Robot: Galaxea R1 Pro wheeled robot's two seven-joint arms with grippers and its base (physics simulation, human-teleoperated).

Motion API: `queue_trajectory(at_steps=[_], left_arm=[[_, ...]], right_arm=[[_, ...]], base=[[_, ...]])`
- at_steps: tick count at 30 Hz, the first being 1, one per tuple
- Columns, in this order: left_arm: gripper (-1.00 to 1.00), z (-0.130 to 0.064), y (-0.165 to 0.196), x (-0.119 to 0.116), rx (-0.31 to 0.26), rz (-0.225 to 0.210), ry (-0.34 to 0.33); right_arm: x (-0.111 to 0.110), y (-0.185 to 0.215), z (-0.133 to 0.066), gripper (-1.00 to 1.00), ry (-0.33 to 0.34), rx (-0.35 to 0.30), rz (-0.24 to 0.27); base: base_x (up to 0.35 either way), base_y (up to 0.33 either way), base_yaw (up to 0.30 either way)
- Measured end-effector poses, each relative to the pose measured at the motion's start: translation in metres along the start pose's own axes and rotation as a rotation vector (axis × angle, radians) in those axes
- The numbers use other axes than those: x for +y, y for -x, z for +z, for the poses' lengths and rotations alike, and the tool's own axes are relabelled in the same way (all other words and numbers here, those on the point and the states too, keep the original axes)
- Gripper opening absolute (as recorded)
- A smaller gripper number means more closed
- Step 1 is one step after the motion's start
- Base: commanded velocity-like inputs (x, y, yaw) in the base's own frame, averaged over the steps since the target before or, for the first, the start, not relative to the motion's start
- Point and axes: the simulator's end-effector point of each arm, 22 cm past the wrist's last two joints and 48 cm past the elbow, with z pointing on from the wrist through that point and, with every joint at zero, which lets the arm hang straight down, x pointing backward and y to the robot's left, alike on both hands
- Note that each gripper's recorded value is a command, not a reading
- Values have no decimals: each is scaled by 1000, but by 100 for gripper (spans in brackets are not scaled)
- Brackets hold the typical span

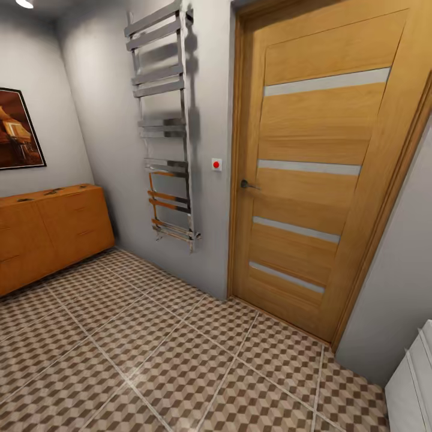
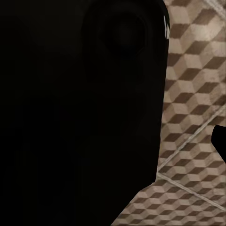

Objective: Take the four mousetraps from the cabinet in the bathroom and place them on the bathroom floor. Make sure all four end up on the same floor surface, and ensure that at least two of them are either under or directly next to the same bathroom sink.

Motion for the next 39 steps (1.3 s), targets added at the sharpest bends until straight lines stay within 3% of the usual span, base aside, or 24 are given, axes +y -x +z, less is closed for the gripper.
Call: queue_trajectory(at_steps=[7, 26, 39], left_arm=[[100, -1, 25, -4, -62, -56, -7], [100, -1, 23, -4, -63, -44, -6], [100, -1, 23, -3, -64, -45, -5]], right_arm=[[-2, 2, 0, 100, -2, -9, 2], [0, 1, 0, 100, -1, -3, -13], [0, 1, 0, 100, -1, -3, -15]], base=[[0, 0, 0], [0, 0, 11], [0, 0, 220]])
